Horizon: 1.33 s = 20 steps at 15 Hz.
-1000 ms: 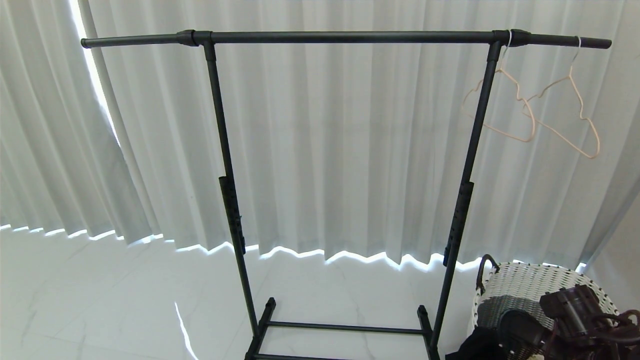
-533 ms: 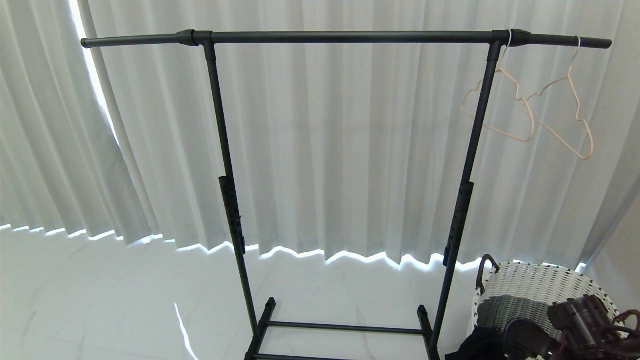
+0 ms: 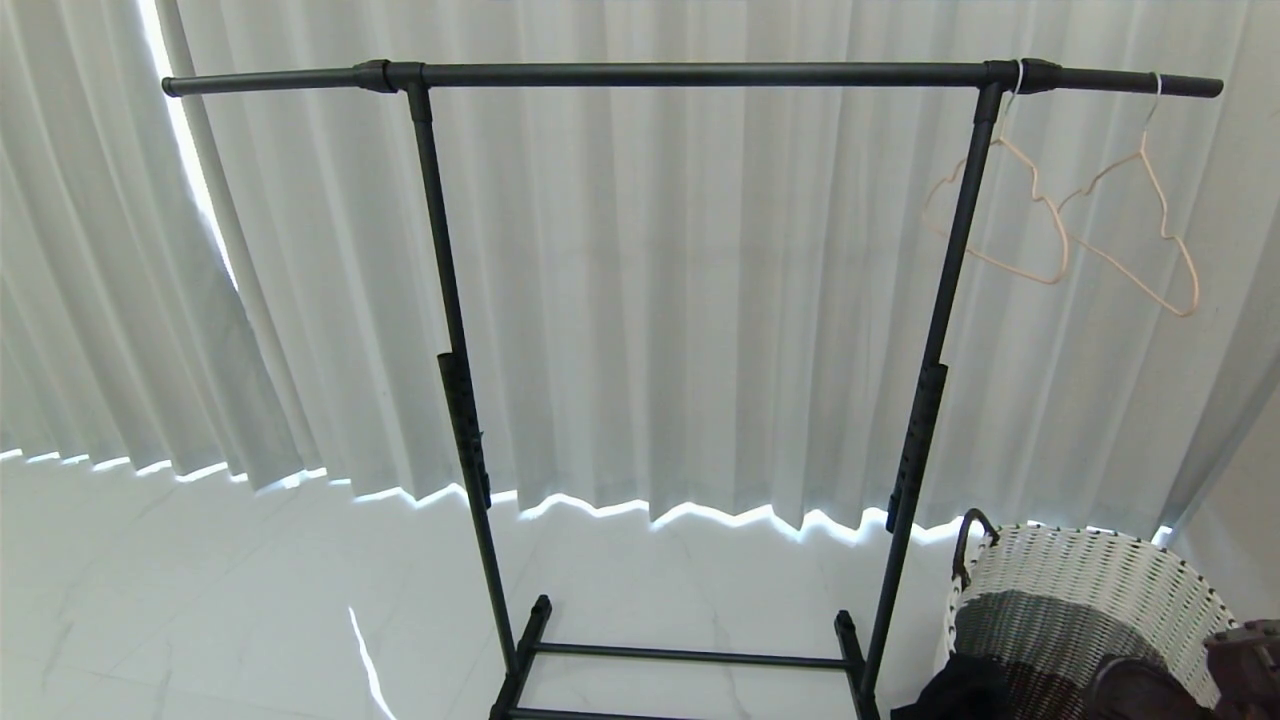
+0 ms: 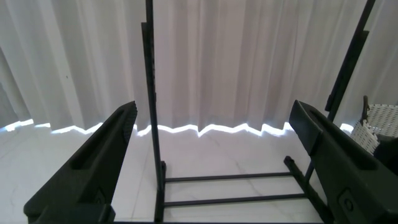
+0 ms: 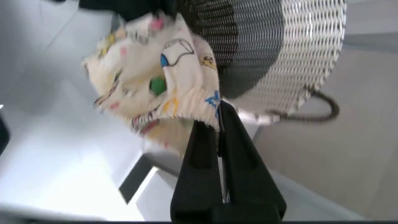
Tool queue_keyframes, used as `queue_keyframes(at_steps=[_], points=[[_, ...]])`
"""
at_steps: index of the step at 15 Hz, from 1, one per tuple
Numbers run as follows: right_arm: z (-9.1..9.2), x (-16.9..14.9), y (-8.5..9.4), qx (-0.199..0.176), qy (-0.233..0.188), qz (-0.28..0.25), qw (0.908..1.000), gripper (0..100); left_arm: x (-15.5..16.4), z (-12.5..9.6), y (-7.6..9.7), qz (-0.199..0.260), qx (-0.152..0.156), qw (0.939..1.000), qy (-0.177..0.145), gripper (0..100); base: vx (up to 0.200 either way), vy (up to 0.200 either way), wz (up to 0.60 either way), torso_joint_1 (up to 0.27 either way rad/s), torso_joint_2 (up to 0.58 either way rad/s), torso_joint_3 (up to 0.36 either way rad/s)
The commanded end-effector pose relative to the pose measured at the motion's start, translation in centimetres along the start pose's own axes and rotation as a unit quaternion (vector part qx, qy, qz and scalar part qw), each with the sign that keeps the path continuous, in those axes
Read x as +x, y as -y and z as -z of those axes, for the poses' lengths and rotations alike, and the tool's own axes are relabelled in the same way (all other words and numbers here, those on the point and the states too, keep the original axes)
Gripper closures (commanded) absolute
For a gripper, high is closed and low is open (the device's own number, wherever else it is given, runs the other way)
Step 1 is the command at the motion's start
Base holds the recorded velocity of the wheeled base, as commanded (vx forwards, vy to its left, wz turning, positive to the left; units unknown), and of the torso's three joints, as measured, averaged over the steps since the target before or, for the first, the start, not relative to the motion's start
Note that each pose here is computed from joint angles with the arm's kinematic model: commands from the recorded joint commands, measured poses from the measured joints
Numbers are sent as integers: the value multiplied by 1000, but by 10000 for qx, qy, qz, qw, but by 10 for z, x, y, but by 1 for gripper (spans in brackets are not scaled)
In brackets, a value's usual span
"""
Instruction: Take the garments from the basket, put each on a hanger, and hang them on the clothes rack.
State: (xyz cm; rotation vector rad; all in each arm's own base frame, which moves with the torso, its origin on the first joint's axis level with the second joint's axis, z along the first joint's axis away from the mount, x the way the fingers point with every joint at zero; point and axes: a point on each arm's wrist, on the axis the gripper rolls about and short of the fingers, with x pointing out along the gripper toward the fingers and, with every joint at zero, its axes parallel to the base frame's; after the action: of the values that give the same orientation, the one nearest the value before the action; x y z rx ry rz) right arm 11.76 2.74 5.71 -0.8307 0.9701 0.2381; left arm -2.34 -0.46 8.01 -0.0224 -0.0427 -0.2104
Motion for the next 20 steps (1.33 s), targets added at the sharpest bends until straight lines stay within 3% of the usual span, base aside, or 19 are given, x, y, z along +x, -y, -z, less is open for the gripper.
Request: queue_keyframes(at_steps=[1, 2, 4, 7, 13, 17, 20], points=[[16, -93, 29, 753, 666, 370, 9942, 100, 0, 0, 0, 2, -3, 10000, -6, 0, 0, 0, 0, 0, 0, 0], [16, -124, 40, 1002, 639, 168, 9928, 100, 0, 0, 0, 9, -3, 10000, -6, 0, 0, 0, 0, 0, 0, 0], [8, -162, 60, 1559, 1018, 128, 9824, 100, 0, 0, 0, 2, -11, 10000, -6, 0, 0, 0, 0, 0, 0, 0], [-4, -193, 80, 1810, 1643, 415, 9688, 100, 0, 0, 0, 9, -3, 10000, -6, 0, -200, 0, 0, 4, -1, 1], [-30, -241, 116, 2021, 2486, 763, 9442, 100, 0, 0, 0, 9, -11, 10000, -6, 0, -200, 0, 0, 2, 5, 5], [-41, -253, 123, 1895, 2835, 677, 9376, 100, 0, 0, 0, 9, -11, 10000, -6, 0, -100, 0, 0, 2, -1, -1], [-61, -262, 135, 1855, 3048, 640, 9320, 100, 0, 0, 0, 9, -3, 10000, -6, 0, 0, 0, 0, 0, 0, 0]])
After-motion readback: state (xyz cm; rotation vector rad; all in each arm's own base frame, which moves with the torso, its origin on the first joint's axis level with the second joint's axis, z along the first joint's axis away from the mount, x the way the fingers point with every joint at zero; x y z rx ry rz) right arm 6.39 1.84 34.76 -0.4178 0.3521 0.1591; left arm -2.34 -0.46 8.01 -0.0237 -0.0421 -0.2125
